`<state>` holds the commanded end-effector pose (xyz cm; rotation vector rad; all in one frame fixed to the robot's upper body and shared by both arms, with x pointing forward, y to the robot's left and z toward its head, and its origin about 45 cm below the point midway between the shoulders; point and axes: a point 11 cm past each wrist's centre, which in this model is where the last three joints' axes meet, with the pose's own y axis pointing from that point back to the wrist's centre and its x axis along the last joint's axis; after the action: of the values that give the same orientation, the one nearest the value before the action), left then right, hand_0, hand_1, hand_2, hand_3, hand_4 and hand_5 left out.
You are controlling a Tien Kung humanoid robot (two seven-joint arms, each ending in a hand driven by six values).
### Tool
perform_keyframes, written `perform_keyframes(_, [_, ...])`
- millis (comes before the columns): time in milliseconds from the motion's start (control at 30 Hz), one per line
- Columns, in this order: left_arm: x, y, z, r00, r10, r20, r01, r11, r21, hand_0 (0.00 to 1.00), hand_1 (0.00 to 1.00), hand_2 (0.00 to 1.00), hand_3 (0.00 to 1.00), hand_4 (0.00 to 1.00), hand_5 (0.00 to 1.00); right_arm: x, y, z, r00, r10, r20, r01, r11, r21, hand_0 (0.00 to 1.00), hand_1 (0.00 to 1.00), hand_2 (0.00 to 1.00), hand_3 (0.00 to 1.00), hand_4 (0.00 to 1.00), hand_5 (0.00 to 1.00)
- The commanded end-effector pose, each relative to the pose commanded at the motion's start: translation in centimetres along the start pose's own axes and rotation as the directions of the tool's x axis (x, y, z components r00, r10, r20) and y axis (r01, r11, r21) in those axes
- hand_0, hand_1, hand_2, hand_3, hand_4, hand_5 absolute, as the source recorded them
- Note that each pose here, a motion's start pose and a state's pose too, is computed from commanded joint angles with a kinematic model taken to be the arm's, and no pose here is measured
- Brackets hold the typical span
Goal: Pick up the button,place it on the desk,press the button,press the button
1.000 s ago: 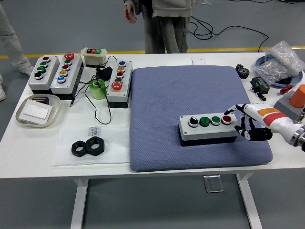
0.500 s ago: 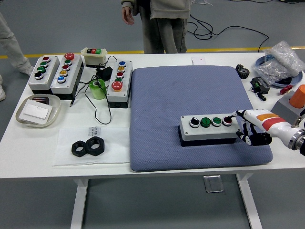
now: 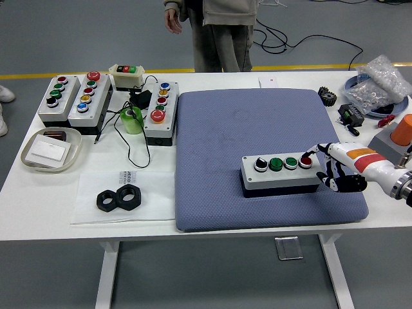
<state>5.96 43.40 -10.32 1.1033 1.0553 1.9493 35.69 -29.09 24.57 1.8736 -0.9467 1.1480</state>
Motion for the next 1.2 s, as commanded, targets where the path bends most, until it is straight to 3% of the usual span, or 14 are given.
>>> perform_keyframes(167, [0.0,0.0,0.0,1.000,0.000,0.000,0.000,1.000,-0.001,0.740,0.827,0.876,0.831,0.637,0.998,0.3,-0.1,-1.1,1.000,0.007,-0.002,-0.007,1.000,0.031,0.373,0.158,0.275,0.738,0.556,0.002])
perform_keyframes(533, [0.0,0.0,0.0,1.000,-0.001,-0.003,0.001,1.000,-0.001,0.740,0.828,0.876,0.831,0.637,0.998,-1.1,-1.0,-2.3,0.999,-0.037,-0.008,0.037,0.998,0.055,0.375,0.159,0.275,0.739,0.553,0.002])
perform_keyframes(1200, [-0.1,0.0,0.1,1.000,-0.002,-0.003,0.002,1.000,-0.001,0.740,0.829,0.876,0.830,0.639,0.998,-2.7,-1.5,-1.1,0.996,-0.086,0.004,0.085,0.996,0.013,0.372,0.158,0.273,0.739,0.561,0.002])
